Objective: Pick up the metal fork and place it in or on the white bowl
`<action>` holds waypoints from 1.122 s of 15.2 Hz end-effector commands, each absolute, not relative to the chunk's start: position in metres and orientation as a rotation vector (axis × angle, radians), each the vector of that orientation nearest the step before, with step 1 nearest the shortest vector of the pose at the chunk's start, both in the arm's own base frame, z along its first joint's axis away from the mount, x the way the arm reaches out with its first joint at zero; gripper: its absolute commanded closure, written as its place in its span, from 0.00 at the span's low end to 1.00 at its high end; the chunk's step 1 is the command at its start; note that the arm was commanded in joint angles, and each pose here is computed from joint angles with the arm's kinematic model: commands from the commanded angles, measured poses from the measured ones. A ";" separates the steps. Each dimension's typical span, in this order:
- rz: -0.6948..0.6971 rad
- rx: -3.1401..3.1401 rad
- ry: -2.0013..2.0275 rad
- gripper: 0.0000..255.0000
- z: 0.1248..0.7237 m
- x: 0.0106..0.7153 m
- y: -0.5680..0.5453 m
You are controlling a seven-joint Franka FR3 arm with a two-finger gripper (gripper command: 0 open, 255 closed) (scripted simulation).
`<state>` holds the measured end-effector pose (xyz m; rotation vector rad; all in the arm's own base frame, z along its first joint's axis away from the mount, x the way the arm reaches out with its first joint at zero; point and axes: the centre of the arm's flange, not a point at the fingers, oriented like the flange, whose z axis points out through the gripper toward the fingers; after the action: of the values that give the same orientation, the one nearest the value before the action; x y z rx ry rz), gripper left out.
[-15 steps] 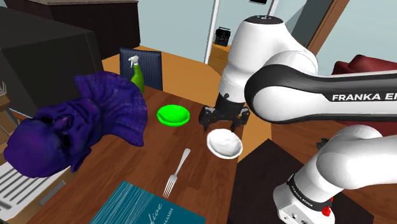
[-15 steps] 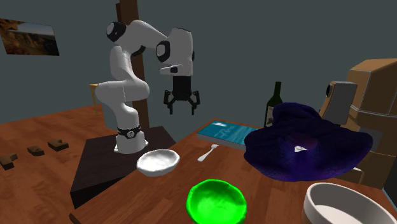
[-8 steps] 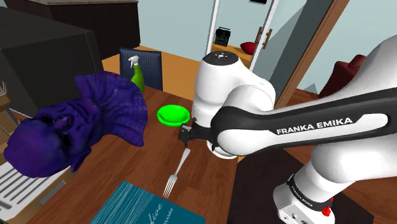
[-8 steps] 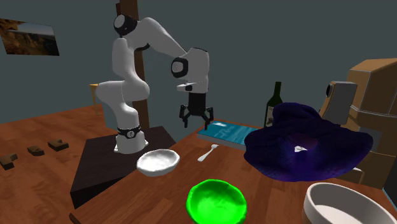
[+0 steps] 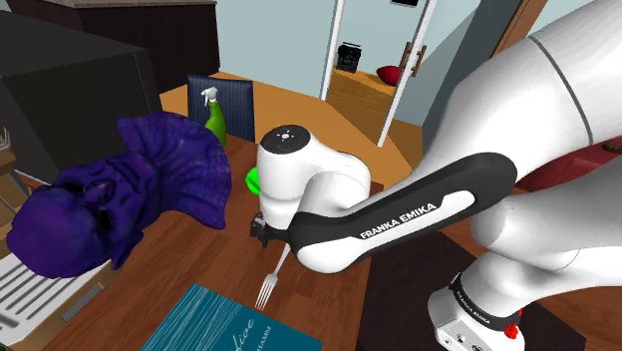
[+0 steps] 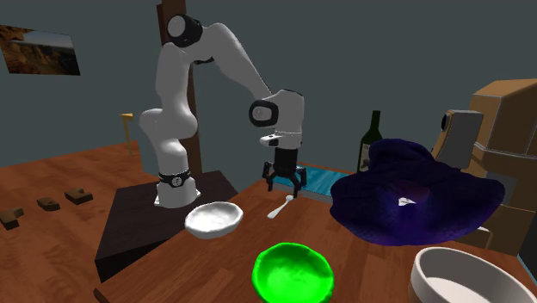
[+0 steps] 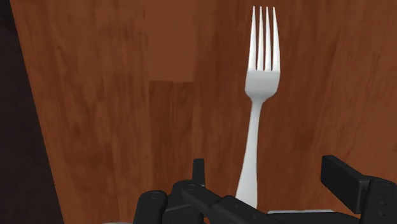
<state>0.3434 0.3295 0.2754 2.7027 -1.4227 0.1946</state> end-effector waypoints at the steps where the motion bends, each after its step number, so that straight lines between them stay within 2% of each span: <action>1: 0.188 2.695 -1.442 0.00 0.263 0.345 0.332; 7: 0.188 2.695 -1.442 0.00 0.234 0.347 0.328; 14: 0.188 2.695 -1.442 0.00 0.234 0.347 0.328; 15: 0.188 2.695 -1.442 1.00 0.234 0.347 0.328; 17: 0.188 2.695 -1.442 1.00 0.234 0.347 0.328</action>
<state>0.3470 0.3284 0.2342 2.6952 -1.4423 0.1884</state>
